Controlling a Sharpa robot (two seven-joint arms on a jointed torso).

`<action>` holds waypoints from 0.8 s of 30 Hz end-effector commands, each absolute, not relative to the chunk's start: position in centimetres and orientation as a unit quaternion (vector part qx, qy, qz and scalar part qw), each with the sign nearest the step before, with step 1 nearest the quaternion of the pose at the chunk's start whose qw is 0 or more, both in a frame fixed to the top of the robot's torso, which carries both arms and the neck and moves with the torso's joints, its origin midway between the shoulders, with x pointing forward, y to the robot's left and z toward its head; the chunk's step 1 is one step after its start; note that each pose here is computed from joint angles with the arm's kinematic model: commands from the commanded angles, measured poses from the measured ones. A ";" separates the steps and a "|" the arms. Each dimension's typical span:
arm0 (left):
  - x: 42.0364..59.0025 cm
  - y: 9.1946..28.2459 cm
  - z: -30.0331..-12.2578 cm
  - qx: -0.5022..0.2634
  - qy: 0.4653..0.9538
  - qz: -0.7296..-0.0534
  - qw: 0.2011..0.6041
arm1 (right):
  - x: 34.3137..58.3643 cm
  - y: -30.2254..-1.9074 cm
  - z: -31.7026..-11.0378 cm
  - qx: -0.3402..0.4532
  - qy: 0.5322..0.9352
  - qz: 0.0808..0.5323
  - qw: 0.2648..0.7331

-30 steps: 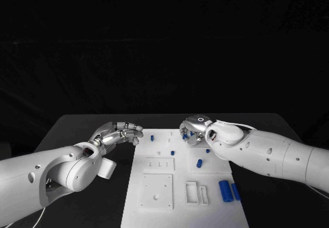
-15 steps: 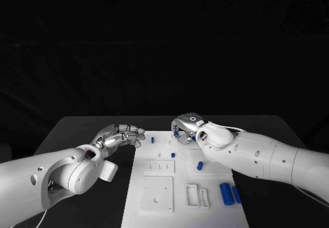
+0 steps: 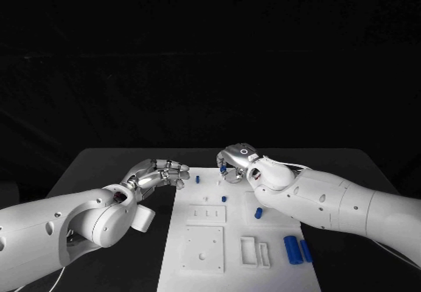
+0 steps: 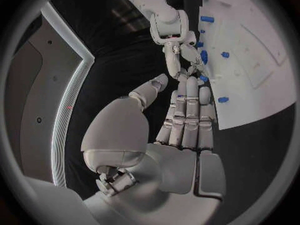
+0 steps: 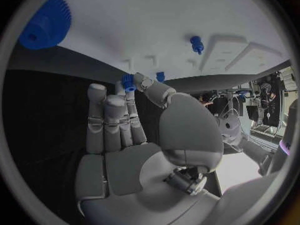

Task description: Assemble the parts on the task board

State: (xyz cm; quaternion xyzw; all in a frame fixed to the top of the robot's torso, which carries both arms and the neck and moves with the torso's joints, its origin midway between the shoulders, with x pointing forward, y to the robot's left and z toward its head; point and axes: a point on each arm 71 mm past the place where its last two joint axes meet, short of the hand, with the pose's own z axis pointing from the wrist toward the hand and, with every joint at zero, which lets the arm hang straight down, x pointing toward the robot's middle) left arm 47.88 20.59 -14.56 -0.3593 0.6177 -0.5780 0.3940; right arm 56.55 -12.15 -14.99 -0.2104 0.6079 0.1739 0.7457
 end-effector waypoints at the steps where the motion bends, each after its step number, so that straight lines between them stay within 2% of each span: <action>1: 47.9 20.3 -14.3 -0.355 0.618 -0.585 0.388 | 56.6 -12.1 -14.9 -0.211 0.602 0.167 0.752; 24: 48.0 20.4 -13.7 -0.351 0.616 -0.588 0.390 | 56.8 -11.9 -15.2 -0.208 0.607 0.167 0.749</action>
